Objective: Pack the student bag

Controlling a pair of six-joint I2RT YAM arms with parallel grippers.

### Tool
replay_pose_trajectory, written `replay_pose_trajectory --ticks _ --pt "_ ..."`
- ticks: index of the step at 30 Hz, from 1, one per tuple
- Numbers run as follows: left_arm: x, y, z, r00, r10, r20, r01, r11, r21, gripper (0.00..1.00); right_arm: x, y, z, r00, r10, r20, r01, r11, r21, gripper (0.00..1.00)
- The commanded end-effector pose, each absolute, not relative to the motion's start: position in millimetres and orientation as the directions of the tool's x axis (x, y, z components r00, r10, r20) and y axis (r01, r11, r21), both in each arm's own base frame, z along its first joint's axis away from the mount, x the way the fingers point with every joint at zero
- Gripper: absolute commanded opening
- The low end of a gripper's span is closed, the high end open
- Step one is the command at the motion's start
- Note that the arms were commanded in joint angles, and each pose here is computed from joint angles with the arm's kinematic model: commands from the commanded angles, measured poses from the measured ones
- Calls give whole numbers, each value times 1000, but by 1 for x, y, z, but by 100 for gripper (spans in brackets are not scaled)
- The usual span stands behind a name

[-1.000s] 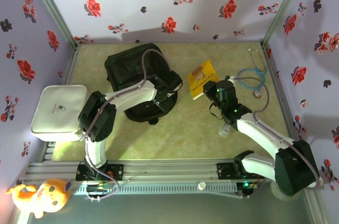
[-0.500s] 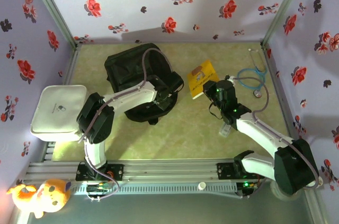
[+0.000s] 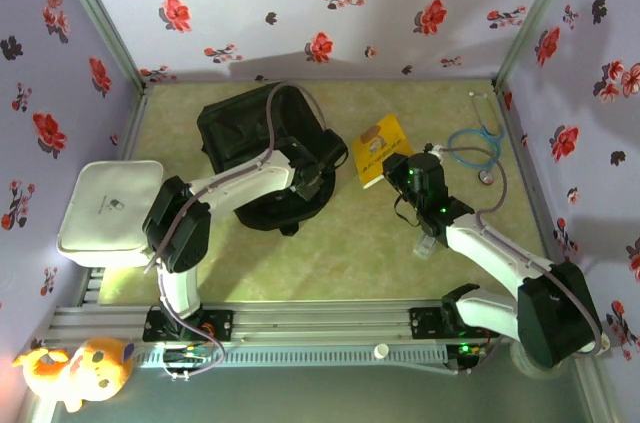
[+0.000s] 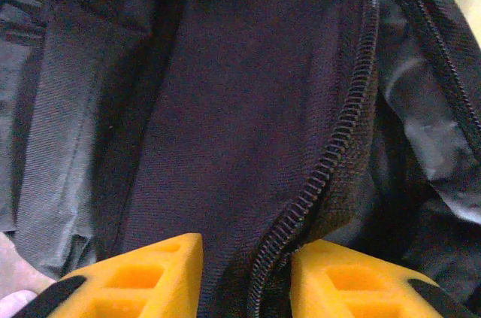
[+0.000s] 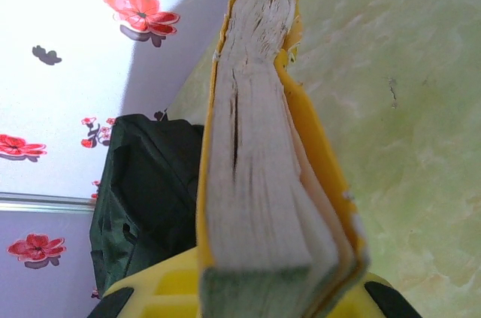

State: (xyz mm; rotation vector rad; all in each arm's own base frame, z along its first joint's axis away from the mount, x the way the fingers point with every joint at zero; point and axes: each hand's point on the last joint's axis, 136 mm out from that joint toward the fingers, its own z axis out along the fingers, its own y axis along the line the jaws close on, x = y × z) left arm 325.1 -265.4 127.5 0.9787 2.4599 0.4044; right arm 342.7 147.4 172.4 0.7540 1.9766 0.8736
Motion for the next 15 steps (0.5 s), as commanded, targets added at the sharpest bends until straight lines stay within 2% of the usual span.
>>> replay_pose_trajectory --ticks 1,8,15 --pt "334 -254 155 -621 714 -323 517 683 516 38 349 147 199 -425 794 -435 117 525 843 11" --pt "343 -246 167 -609 724 -323 456 653 605 40 348 147 197 -425 795 -433 116 522 845 12" --pt "344 -249 168 -600 728 -332 457 653 604 25 348 148 195 -429 795 -428 119 520 846 13"
